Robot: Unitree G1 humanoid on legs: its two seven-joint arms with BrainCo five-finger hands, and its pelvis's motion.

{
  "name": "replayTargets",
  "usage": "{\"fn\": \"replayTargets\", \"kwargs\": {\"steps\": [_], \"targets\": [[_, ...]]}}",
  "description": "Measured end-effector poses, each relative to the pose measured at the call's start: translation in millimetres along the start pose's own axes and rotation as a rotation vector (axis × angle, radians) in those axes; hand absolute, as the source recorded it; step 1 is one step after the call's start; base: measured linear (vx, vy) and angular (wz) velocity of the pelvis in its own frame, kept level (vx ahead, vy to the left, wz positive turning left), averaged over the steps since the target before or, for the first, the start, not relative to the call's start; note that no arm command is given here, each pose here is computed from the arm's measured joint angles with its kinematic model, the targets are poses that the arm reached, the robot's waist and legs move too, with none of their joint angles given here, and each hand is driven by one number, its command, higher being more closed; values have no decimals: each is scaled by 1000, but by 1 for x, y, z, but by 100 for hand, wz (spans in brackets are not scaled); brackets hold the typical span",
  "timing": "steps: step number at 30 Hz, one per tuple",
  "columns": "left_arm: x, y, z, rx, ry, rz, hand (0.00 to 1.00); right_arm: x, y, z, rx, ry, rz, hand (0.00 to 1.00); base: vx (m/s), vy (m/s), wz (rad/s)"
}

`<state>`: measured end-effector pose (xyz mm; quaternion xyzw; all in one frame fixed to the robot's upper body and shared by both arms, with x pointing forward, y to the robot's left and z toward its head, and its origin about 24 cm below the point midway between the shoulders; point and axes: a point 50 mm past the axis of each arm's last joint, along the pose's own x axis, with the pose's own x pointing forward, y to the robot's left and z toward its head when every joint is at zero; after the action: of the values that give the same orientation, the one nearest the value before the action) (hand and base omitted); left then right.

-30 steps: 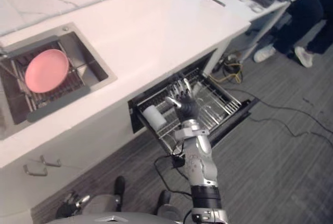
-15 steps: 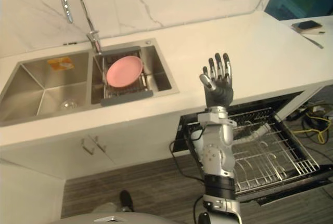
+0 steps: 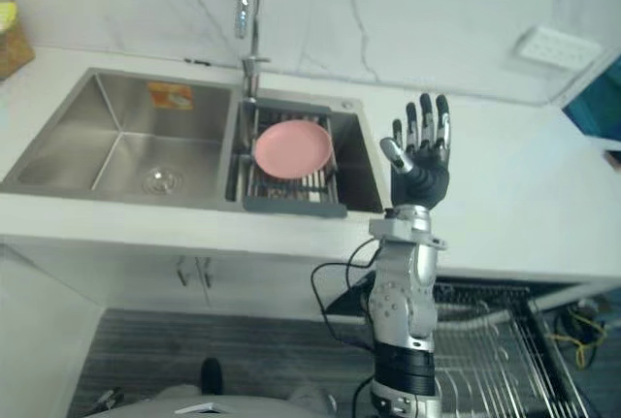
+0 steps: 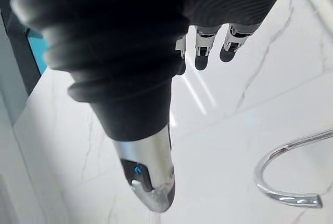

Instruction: Walk over to the sink, pick up the cup, carry it to the dishwasher, place the cup inside the dishwasher, then close the dishwasher door

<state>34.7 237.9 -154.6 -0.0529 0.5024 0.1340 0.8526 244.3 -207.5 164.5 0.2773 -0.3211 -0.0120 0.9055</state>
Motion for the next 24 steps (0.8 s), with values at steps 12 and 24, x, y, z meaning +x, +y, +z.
{"fn": "replayTargets", "kwargs": {"steps": [12, 24], "targets": [[-1, -21, -1, -13, -54, -82, 0, 0, -24, 24, -419, -9, -6, 0, 88, -60, 0], [-4, -12, -9, -26, -22, -46, 0, 20, -18, 17, -1036, 144, 283, 0, -18, 3, -1]]}}
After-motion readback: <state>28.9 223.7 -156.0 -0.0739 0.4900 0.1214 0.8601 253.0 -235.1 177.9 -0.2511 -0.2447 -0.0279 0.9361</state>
